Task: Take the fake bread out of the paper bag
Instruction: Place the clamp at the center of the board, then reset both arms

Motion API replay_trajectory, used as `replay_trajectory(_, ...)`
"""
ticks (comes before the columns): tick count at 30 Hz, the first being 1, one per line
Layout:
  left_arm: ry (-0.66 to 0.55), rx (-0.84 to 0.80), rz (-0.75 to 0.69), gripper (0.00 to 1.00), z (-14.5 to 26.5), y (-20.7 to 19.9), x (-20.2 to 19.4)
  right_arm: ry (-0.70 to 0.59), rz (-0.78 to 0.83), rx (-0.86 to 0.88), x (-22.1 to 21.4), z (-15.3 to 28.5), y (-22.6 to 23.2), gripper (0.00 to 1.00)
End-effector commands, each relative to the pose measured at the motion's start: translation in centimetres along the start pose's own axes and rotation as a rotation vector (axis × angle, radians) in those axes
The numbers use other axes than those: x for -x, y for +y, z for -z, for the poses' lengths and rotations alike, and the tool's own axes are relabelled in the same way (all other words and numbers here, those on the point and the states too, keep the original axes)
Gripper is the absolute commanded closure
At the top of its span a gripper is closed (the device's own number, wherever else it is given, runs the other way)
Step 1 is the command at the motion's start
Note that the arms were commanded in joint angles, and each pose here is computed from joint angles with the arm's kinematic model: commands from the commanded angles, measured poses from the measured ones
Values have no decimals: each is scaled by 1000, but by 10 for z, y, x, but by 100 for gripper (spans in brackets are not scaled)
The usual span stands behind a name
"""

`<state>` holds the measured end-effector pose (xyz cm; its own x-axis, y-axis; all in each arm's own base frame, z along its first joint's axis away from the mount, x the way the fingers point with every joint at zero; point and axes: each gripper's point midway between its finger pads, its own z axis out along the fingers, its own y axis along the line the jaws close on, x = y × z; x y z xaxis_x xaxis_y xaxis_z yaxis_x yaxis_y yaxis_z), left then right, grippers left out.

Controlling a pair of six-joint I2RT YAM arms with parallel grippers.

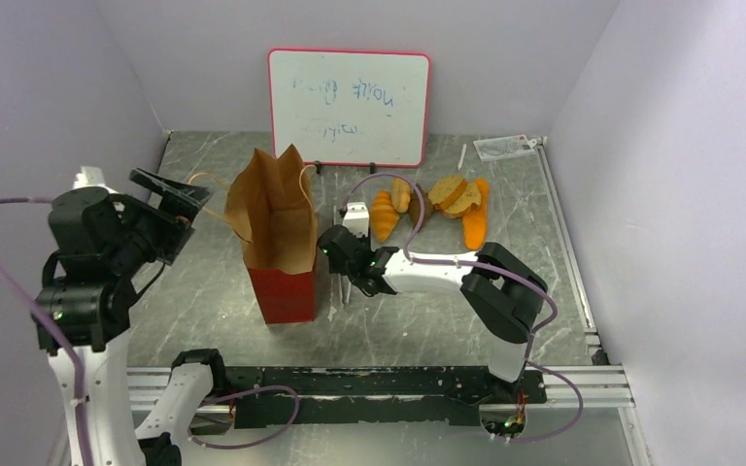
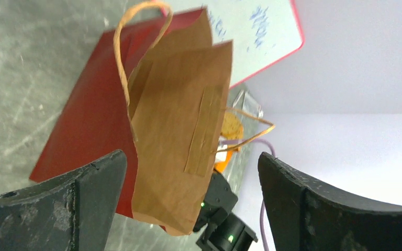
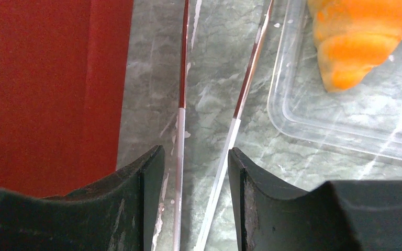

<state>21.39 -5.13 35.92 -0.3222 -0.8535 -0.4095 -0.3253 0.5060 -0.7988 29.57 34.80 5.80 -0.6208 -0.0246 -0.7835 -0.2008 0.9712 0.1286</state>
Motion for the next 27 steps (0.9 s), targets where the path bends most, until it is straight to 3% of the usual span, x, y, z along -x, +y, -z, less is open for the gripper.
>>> replay_trajectory(1,-218,62,-70,2,32,-1,40,-70,-17,4,37,24,2,49)
replay_trajectory(6,-527,174,-90,6,68,8,94,-127,-7,-18,73,48,-2,47)
replay_trajectory(11,-698,323,-143,7,61,27,133,-226,10,-117,123,75,-23,35)
replay_trajectory(15,-752,462,-222,4,37,45,154,-300,-39,-194,171,89,-59,35)
replay_trajectory(19,-773,506,-287,3,8,51,167,-341,-144,-332,216,87,-137,35)
replay_trajectory(24,-746,597,-353,1,-26,69,181,-339,-261,-527,233,85,-246,34)
replay_trajectory(27,-724,659,-319,1,-40,102,190,-367,-283,-674,225,95,-306,33)
